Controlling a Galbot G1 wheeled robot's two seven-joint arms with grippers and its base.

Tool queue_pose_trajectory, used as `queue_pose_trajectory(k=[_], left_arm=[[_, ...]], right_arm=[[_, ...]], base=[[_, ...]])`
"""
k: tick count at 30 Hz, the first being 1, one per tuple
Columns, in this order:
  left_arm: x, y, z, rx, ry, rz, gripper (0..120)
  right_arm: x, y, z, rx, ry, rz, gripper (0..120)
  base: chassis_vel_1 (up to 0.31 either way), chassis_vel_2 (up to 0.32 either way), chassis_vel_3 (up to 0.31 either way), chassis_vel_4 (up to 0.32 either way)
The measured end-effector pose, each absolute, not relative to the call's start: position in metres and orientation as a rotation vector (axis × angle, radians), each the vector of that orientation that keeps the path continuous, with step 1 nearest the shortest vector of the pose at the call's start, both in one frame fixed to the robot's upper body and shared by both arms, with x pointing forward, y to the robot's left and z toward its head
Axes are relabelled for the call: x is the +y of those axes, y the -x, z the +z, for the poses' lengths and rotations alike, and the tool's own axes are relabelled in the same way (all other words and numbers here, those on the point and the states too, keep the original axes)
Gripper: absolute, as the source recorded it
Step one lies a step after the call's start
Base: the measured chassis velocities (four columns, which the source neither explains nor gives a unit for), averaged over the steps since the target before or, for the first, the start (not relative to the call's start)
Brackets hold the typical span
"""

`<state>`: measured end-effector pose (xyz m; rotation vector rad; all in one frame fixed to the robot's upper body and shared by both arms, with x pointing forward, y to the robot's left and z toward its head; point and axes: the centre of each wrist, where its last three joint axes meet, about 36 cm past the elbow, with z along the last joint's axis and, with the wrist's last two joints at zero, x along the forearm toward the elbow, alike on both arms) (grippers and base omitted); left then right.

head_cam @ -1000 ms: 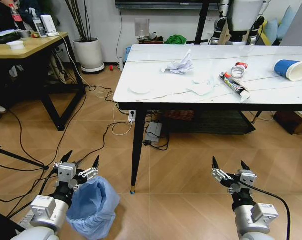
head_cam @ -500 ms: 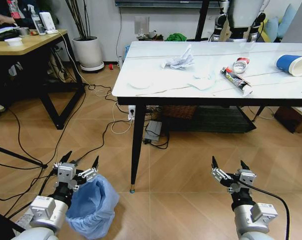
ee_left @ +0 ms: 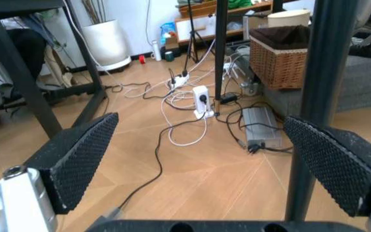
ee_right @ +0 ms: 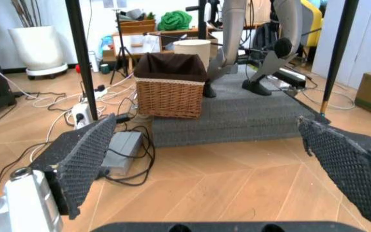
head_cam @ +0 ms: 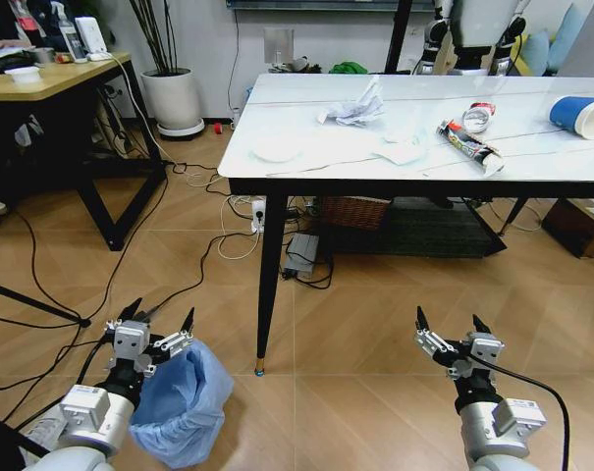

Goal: Pick up the trash bin and place the trash from the table into it.

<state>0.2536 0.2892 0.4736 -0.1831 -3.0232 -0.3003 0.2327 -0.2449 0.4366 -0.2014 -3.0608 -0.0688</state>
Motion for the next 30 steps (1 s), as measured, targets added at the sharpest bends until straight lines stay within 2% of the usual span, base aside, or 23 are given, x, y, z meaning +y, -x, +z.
queue_pose_trajectory(k=[6, 11, 22, 30], left_arm=[[0.299, -0.255, 0.466, -3.010, 0.121, -0.317, 100], [0.328, -0.258, 0.462, -2.929, 0.027, -0.360, 100], [0.388, -0.280, 0.440, -2.517, -0.131, -0.266, 100], [0.396, -0.297, 0.417, -2.431, -0.134, -0.251, 100]], right_arm=[[-0.245, -0.233, 0.436, -3.060, 0.200, -0.071, 100], [-0.244, -0.235, 0.433, -3.056, 0.195, -0.080, 100], [-0.242, -0.244, 0.423, -3.048, 0.179, -0.137, 100], [-0.240, -0.250, 0.413, -3.038, 0.153, -0.180, 100]], base=[[0.000, 0.000, 0.000, 0.000], [0.000, 0.000, 0.000, 0.000], [0.000, 0.000, 0.000, 0.000], [0.000, 0.000, 0.000, 0.000]])
